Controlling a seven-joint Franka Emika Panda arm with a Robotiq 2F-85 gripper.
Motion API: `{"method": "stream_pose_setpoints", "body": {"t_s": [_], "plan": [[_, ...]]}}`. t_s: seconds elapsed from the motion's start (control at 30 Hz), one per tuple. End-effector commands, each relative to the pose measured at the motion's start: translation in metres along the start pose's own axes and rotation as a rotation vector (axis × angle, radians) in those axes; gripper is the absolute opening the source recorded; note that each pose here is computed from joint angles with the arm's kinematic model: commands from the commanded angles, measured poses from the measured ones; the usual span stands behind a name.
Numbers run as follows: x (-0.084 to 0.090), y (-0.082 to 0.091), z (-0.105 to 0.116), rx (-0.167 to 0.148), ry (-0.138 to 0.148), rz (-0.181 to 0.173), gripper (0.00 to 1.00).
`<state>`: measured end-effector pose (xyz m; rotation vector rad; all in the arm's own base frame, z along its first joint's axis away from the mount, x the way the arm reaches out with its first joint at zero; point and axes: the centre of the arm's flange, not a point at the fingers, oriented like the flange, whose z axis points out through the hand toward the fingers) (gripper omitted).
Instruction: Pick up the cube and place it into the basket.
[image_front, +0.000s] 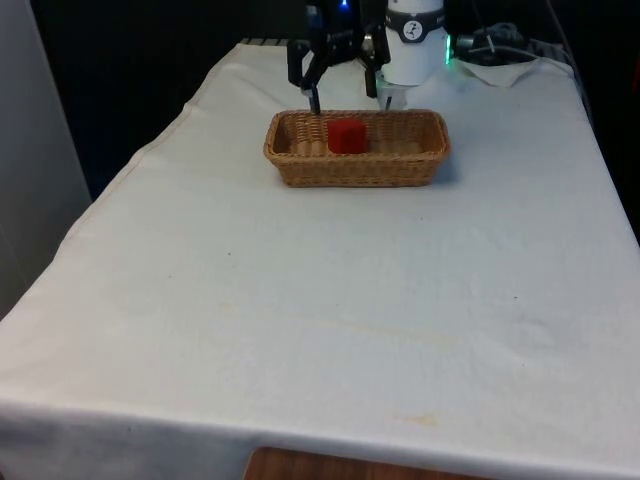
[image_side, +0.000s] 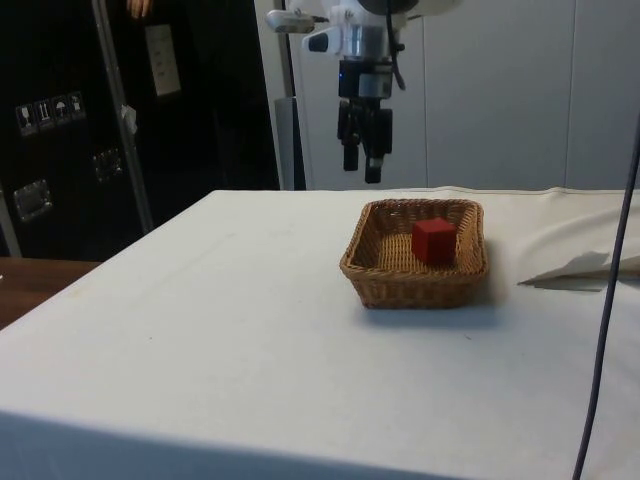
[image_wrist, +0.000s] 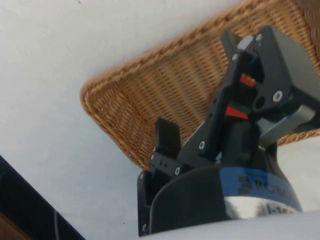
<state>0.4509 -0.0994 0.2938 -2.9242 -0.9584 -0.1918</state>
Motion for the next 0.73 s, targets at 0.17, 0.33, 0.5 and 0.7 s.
{"method": "stream_pose_setpoints", "body": {"t_s": [0.17, 0.33, 0.5, 0.7], "plan": [[0.017, 0.009, -0.010, -0.009, 0.008, -0.003, 1.00], [0.028, 0.014, -0.017, -0.015, 0.011, -0.006, 1.00], [0.038, 0.017, -0.024, -0.023, 0.015, -0.009, 1.00], [0.047, 0.019, -0.030, -0.031, 0.022, -0.016, 1.00]]}}
